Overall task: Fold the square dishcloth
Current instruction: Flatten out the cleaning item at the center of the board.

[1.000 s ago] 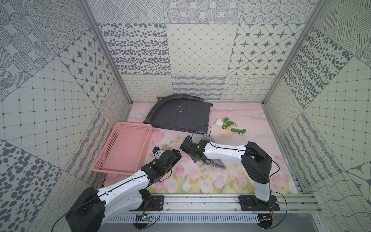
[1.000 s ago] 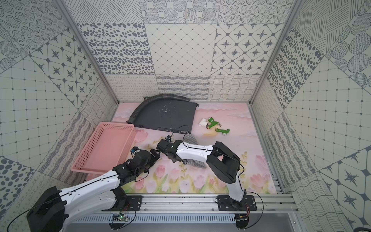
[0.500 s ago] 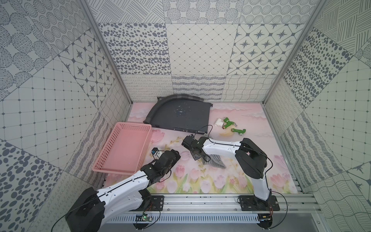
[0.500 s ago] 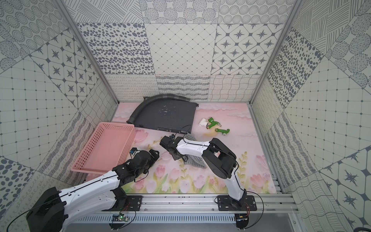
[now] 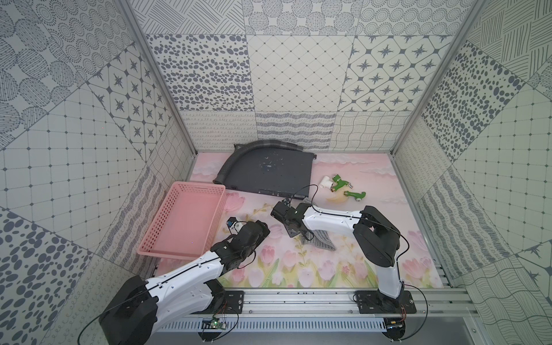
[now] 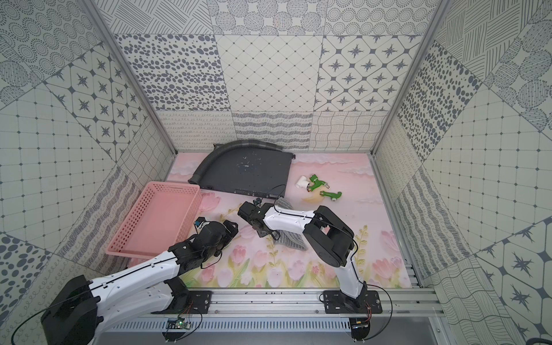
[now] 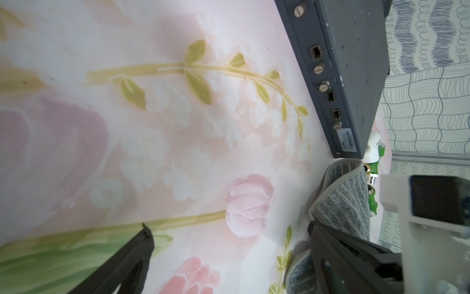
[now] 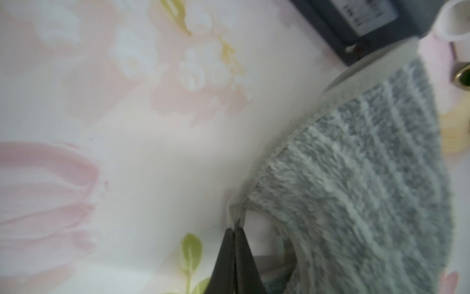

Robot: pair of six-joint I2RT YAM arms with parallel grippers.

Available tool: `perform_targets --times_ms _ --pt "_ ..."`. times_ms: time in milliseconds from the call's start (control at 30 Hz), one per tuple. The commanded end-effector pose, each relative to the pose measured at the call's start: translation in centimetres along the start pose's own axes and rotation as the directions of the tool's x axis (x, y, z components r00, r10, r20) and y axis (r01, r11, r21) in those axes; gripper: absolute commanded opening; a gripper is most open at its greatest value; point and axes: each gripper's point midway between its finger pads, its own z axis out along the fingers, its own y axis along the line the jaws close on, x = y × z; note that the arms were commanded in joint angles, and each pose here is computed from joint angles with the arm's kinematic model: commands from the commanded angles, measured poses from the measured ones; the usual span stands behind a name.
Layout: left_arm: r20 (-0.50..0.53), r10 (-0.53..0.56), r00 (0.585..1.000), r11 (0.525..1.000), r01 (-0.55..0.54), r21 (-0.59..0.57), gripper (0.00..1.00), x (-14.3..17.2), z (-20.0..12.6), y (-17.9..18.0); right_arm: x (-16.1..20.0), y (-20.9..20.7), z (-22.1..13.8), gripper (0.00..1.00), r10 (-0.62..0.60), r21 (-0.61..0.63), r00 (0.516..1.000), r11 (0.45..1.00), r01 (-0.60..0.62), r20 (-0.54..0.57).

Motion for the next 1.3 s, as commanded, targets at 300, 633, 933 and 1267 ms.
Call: perform_targets --times_ms 300,633,933,1267 --pt "-0.161 0.387 0.908 0.914 -0.355 0.197 0.9 4.3 0.9 -8.1 -3.6 -11.5 -6.6 0.0 0.259 0.071 0.944 0.958 -0.278 0.203" --pt "-0.291 0.684 0.669 0.729 -0.61 0.309 0.76 13.7 3.2 -12.1 1.0 -20.0 -3.5 0.0 0.418 0.188 0.899 0.88 -0.437 0.132" --pt "-0.32 0.729 0.606 0.67 -0.728 0.147 0.64 15.9 6.6 -9.9 3.5 -21.5 -1.7 0.0 0.479 0.176 0.873 0.855 -0.488 0.093" --pt "-0.249 0.711 0.658 0.7 -0.694 0.167 0.76 14.2 4.6 -11.4 4.7 -22.5 -1.0 0.0 0.498 0.205 0.864 0.84 -0.503 0.077"
